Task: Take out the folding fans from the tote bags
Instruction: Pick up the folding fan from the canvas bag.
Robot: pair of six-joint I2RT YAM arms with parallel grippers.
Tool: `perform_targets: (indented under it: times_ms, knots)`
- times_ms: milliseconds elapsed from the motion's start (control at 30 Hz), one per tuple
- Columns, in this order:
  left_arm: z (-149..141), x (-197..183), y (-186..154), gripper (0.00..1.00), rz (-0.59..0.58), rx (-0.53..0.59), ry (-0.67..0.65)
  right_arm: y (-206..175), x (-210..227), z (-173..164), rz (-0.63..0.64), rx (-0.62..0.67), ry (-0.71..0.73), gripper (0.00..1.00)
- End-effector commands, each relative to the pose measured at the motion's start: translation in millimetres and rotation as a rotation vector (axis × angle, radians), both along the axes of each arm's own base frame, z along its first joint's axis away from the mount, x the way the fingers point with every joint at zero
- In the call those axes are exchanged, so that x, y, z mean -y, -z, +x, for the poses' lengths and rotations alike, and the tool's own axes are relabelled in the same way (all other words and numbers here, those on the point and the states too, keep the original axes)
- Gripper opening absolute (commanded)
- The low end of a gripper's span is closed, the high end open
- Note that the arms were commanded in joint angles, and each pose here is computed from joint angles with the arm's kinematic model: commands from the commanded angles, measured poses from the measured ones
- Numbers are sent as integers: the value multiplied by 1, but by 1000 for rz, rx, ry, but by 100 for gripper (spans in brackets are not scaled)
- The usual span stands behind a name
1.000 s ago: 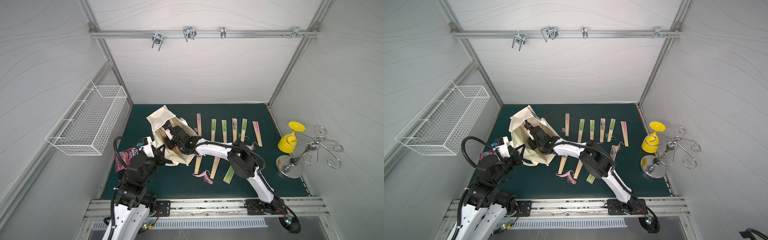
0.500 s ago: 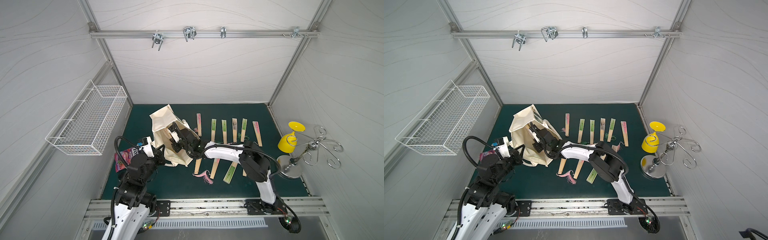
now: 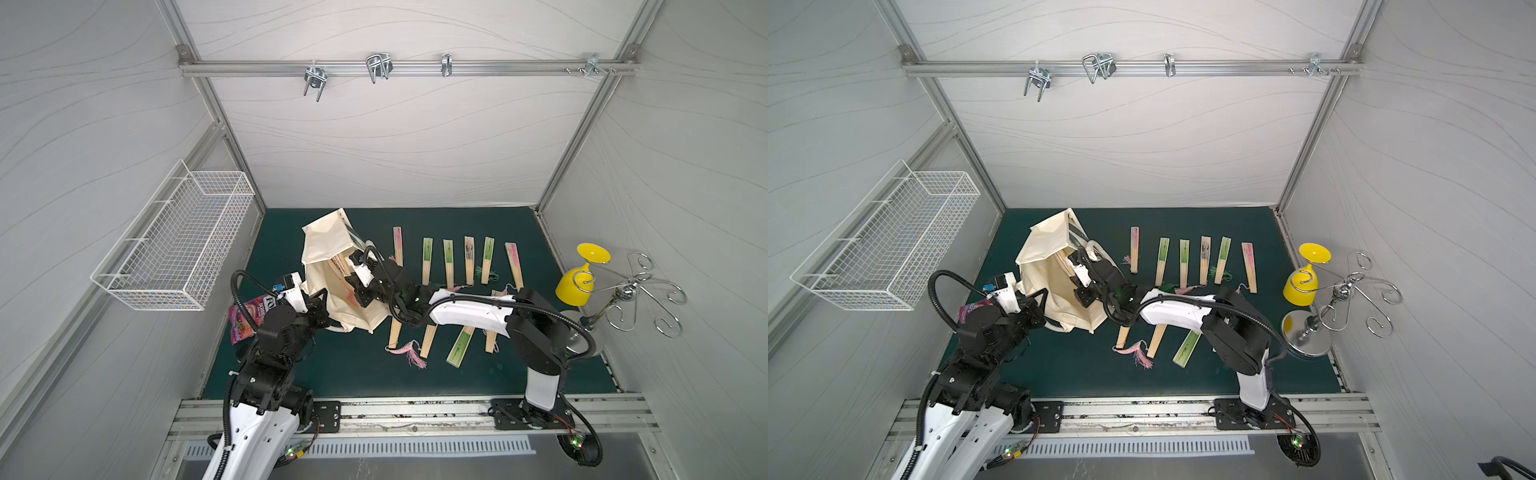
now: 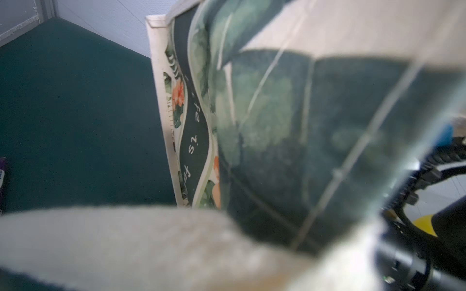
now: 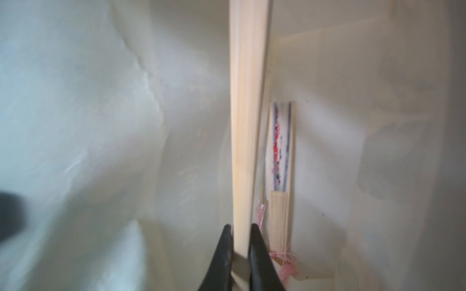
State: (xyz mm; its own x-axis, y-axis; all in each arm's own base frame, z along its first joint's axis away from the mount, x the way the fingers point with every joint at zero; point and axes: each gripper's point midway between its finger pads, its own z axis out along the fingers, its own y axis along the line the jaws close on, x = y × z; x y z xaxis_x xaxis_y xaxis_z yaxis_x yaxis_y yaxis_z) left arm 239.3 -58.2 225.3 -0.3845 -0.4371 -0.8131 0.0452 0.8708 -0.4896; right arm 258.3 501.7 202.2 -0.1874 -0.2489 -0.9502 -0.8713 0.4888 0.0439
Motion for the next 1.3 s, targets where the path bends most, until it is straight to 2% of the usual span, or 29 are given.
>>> perform_targets:
  times_ms: [0,133,400,667,800,1033,1167,1267]
  knots:
    - [4,-3,-14,0,-8,20,-27,-41,1,-22,81,89,-66,10]
    - [7,-2,-14,0,0,24,-23,-57,7,-38,103,136,-88,10]
    - [7,-9,-19,0,24,50,-51,-118,30,-61,220,224,-130,10]
    - [16,-11,-23,0,42,64,-71,-162,58,-91,283,276,-182,8]
    - [20,-16,-29,0,68,84,-100,-174,74,-99,289,276,-191,3]
    - [24,-20,-30,0,100,80,-119,-207,100,-107,340,265,-184,3]
    - [20,-27,-35,0,141,60,-143,-222,117,-99,356,219,-153,3]
    - [15,-34,-43,0,179,53,-168,-226,135,-77,374,125,-86,3]
